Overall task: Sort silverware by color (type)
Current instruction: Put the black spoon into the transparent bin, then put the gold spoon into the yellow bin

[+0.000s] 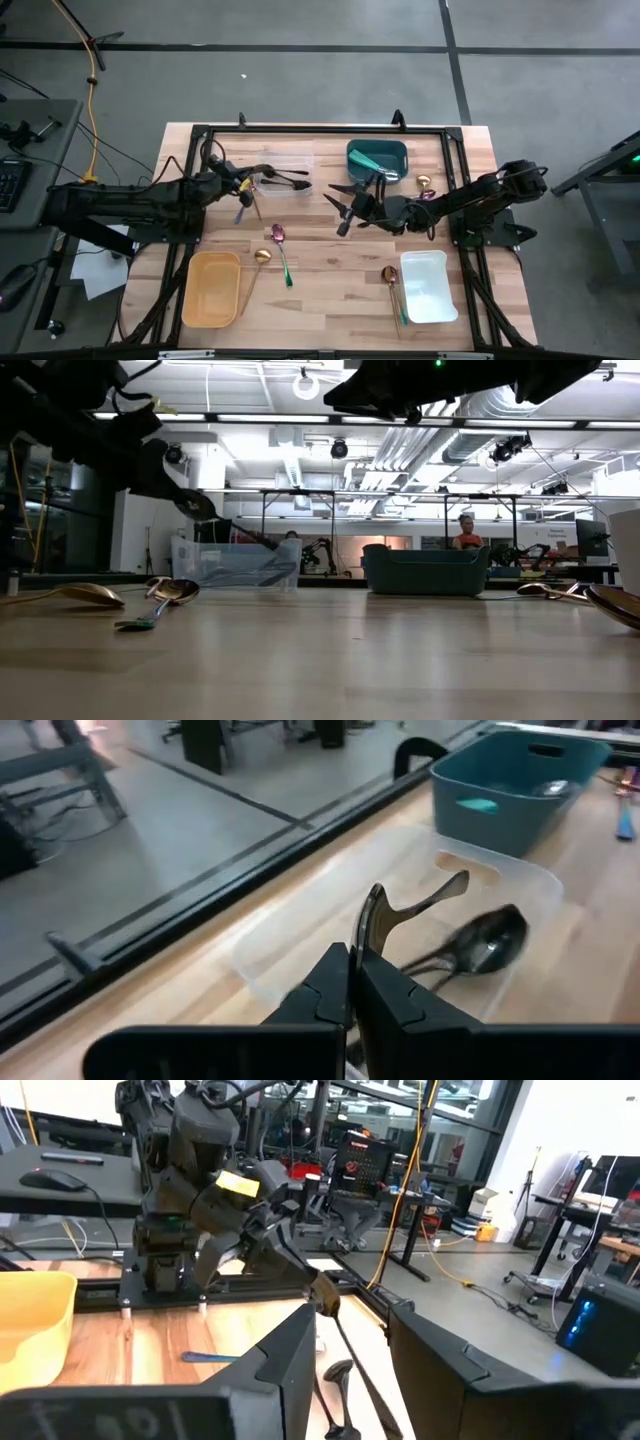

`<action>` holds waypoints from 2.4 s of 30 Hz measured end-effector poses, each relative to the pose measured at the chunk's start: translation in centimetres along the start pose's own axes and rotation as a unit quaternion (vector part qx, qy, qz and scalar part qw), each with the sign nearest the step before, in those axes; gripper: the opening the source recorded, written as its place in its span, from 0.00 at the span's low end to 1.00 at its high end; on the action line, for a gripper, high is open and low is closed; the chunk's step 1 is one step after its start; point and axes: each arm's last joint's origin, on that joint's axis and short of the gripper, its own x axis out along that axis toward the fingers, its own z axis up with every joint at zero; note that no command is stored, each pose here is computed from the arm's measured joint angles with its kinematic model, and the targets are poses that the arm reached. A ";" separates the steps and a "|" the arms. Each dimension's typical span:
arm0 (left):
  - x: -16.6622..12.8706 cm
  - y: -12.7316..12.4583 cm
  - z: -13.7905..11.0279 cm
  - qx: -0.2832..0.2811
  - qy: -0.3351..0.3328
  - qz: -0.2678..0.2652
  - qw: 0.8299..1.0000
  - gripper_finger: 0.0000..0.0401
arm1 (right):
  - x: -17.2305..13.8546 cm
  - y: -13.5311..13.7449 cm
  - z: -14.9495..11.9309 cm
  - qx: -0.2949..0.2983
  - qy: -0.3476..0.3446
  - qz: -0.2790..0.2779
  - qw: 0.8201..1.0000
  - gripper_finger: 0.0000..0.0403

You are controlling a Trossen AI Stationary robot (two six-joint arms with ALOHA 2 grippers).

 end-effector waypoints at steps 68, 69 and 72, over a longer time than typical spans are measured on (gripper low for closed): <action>-5.2 -3.6 3.4 0.011 -0.205 -0.310 0.928 0.40 | 0.0 0.0 -0.2 -0.024 0.007 0.004 1.000 0.30; -5.2 -3.6 3.4 0.011 -0.205 -0.310 0.928 0.40 | 0.0 0.0 -0.2 -0.024 0.008 0.004 1.000 0.30; -5.2 -3.6 3.4 0.012 -0.205 -0.310 0.928 0.40 | 0.0 0.0 -0.2 -0.024 0.008 0.004 1.000 0.30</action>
